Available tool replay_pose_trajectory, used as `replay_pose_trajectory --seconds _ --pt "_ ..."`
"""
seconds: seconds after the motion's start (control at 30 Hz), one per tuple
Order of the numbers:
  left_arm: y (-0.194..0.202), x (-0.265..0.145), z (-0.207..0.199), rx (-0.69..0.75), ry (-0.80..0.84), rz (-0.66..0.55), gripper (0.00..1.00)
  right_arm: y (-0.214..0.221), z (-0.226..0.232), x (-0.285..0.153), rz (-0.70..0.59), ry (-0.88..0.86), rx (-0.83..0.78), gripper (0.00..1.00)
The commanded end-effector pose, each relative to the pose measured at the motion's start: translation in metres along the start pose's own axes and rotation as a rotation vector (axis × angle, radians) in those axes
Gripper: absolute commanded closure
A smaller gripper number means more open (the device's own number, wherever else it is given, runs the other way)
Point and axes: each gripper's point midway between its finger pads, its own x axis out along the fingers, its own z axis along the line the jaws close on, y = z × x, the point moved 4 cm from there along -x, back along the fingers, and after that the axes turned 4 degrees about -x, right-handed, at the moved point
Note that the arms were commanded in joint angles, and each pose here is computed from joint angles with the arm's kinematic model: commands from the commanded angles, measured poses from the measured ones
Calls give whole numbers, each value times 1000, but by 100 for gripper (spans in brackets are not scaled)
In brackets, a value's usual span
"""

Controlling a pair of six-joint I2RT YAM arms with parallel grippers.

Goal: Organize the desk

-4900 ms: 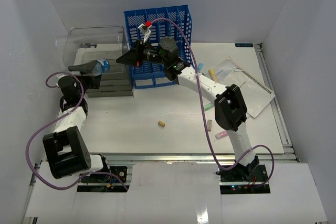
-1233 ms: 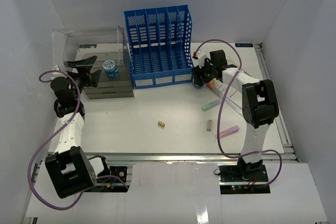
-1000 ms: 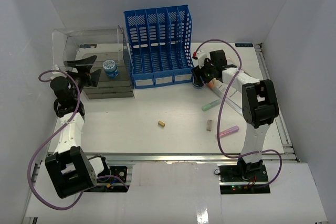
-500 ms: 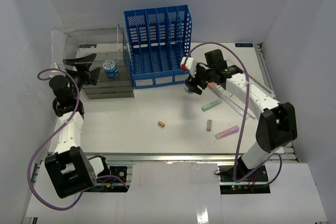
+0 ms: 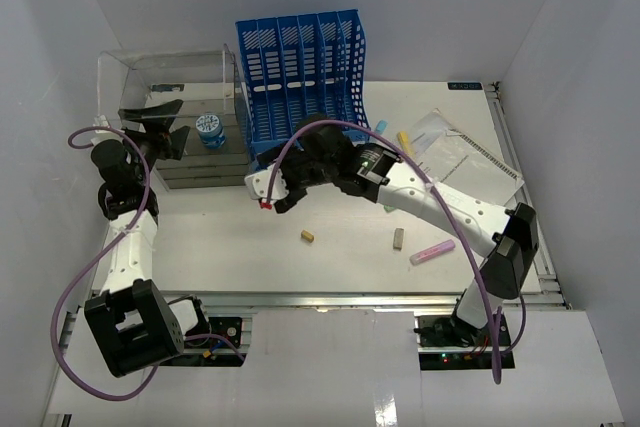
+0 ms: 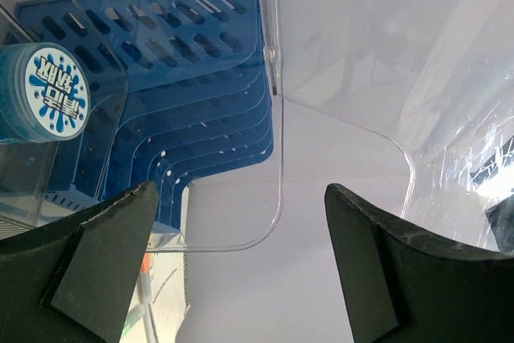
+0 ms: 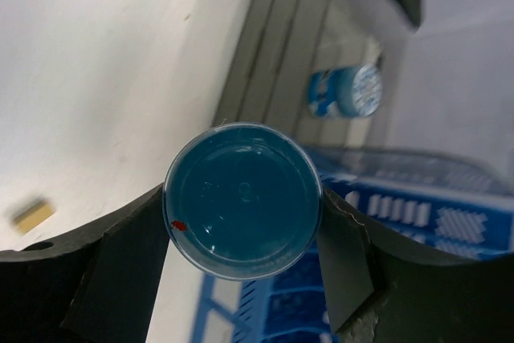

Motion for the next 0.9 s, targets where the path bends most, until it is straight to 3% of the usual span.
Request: replay_pose_trajectory --seconds 0.0,0.13,0.37,0.6,0.87 --pt "-5 -1 -28 80 62 -21 4 -34 -66 18 -48 331 -213 92" --pt "-6 0 -32 92 66 -19 4 -38 -89 31 -71 504 -282 92" --pt "-5 -1 -35 106 79 -22 4 -27 -107 62 -38 650 -363 91" --pt "-5 -1 -31 118 70 -17 4 15 -114 97 80 655 -443 87" --pt "-5 -2 -30 123 71 -19 4 60 -111 131 192 541 -510 84"
